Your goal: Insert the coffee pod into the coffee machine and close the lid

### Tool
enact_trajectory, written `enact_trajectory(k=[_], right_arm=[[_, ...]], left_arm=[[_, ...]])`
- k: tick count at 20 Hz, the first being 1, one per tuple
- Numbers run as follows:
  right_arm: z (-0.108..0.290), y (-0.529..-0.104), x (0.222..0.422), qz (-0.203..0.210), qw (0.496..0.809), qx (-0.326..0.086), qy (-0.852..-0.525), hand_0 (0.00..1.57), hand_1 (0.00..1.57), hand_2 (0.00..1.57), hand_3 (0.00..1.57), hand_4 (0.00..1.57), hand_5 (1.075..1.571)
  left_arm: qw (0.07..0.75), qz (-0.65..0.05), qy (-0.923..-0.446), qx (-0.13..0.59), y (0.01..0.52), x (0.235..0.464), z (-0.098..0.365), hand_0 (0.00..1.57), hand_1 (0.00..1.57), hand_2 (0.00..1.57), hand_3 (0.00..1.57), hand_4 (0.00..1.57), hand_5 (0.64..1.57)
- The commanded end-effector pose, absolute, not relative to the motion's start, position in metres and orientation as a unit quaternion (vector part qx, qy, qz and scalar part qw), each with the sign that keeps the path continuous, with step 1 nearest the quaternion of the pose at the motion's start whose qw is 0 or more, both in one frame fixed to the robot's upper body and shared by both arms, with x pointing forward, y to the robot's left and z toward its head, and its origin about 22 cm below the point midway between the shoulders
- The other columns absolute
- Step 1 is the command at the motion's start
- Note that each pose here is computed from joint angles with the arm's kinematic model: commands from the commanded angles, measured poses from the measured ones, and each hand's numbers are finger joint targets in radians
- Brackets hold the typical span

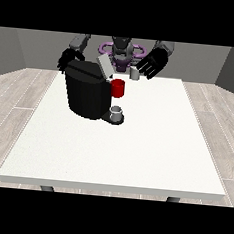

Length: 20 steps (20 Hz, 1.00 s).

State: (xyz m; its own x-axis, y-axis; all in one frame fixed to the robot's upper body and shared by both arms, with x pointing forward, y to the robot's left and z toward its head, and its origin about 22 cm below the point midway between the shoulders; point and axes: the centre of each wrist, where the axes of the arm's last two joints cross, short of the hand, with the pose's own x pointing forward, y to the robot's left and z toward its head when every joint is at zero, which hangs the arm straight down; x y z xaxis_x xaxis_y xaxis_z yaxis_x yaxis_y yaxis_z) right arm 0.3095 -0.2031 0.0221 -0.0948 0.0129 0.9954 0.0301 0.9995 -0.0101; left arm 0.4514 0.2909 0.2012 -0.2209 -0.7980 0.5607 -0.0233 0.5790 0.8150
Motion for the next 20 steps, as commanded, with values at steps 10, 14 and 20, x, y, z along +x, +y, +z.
enact_trajectory(k=[10,14,20], right_arm=[[0.036,-0.215,0.324,-0.022,0.643,-0.035,-0.765,0.0,0.0,0.0,0.0,0.53,1.571],[0.049,-0.202,0.321,-0.006,0.651,-0.033,-0.759,0.0,0.0,0.0,0.0,0.48,1.571],[0.028,-0.192,0.308,-0.017,0.657,-0.022,-0.754,0.0,0.0,0.0,0.0,0.5,1.571]], left_arm=[[0.522,-0.354,-0.715,0.301,0.261,0.459,0.249,1.26,1.26,1.3,1.24,0.49,1.571],[0.533,-0.353,-0.705,0.306,0.267,0.461,0.231,1.31,1.31,1.33,1.23,0.49,1.571],[0.538,-0.352,-0.701,0.309,0.246,0.463,0.219,1.27,1.27,1.3,1.22,0.51,1.571]])
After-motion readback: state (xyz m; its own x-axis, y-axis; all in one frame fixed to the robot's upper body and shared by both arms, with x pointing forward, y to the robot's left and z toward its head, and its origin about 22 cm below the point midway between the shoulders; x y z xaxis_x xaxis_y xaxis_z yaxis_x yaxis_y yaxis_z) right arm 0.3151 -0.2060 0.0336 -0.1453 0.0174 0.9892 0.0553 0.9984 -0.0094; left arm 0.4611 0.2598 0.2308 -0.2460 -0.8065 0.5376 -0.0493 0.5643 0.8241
